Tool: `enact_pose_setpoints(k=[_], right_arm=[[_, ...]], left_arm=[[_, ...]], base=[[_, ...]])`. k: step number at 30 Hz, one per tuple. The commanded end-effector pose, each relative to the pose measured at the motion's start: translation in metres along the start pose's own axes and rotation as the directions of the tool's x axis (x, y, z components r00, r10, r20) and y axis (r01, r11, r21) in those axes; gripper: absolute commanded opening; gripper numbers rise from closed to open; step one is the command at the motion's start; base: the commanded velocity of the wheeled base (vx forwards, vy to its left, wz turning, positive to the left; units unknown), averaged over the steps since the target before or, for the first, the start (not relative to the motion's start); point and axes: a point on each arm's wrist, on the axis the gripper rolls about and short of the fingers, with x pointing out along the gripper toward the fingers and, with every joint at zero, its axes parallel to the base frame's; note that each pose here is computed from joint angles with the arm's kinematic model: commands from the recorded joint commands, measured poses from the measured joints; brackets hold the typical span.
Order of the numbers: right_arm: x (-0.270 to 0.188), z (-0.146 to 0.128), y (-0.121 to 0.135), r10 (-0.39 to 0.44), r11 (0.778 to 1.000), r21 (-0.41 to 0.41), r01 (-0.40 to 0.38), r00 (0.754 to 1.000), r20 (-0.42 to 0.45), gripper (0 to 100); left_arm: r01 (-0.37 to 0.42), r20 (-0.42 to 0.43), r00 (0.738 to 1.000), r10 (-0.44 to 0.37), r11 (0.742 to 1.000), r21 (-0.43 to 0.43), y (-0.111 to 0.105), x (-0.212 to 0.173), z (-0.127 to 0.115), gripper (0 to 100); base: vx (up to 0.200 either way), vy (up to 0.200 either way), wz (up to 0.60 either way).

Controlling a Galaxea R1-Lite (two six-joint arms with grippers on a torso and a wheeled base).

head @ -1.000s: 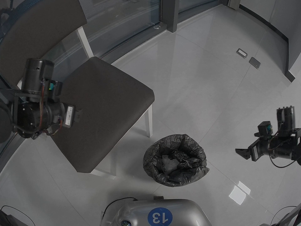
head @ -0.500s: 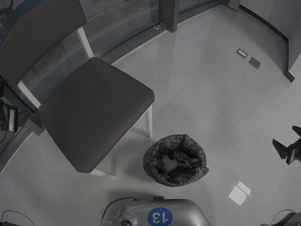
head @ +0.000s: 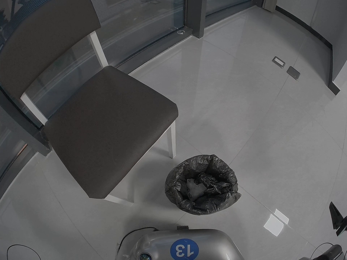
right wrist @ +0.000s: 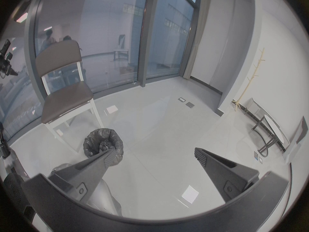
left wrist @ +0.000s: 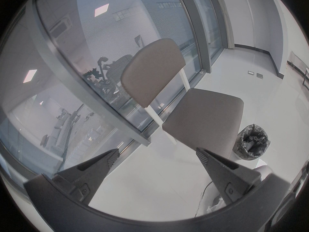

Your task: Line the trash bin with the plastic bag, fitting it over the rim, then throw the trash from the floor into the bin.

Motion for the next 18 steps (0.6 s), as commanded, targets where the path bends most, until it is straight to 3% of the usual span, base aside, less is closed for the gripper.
enact_pose_setpoints(k=[1, 8, 14, 18], right_arm=[[-0.018, -0.038, 0.003, -0.017, 0.999, 0.041, 0.012, 0.992, 0.125, 100], [-0.018, -0.049, 0.005, 0.053, 0.993, 0.100, -0.069, 0.986, 0.156, 100], [-0.017, -0.051, 0.005, 0.052, 0.991, 0.112, -0.071, 0.986, 0.159, 100], [-0.016, -0.051, 0.005, 0.056, 0.991, 0.112, -0.075, 0.985, 0.164, 100]], left_arm=[[-0.072, 0.035, 0.997, 0.074, 0.996, -0.059, 0.016, -0.037, -0.040, 100], [-0.099, 0.068, 0.992, 0.106, 0.991, -0.095, 0.016, -0.054, -0.081, 100], [-0.169, 0.067, 0.982, 0.179, 0.977, -0.132, 0.004, -0.059, -0.124, 100], [-0.140, 0.074, 0.986, 0.150, 0.982, -0.123, -0.007, -0.048, -0.154, 100]], base=[[0.000, 0.000, 0.00], [0.000, 0.000, 0.00], [0.000, 0.000, 0.00], [0.000, 0.000, 0.00]])
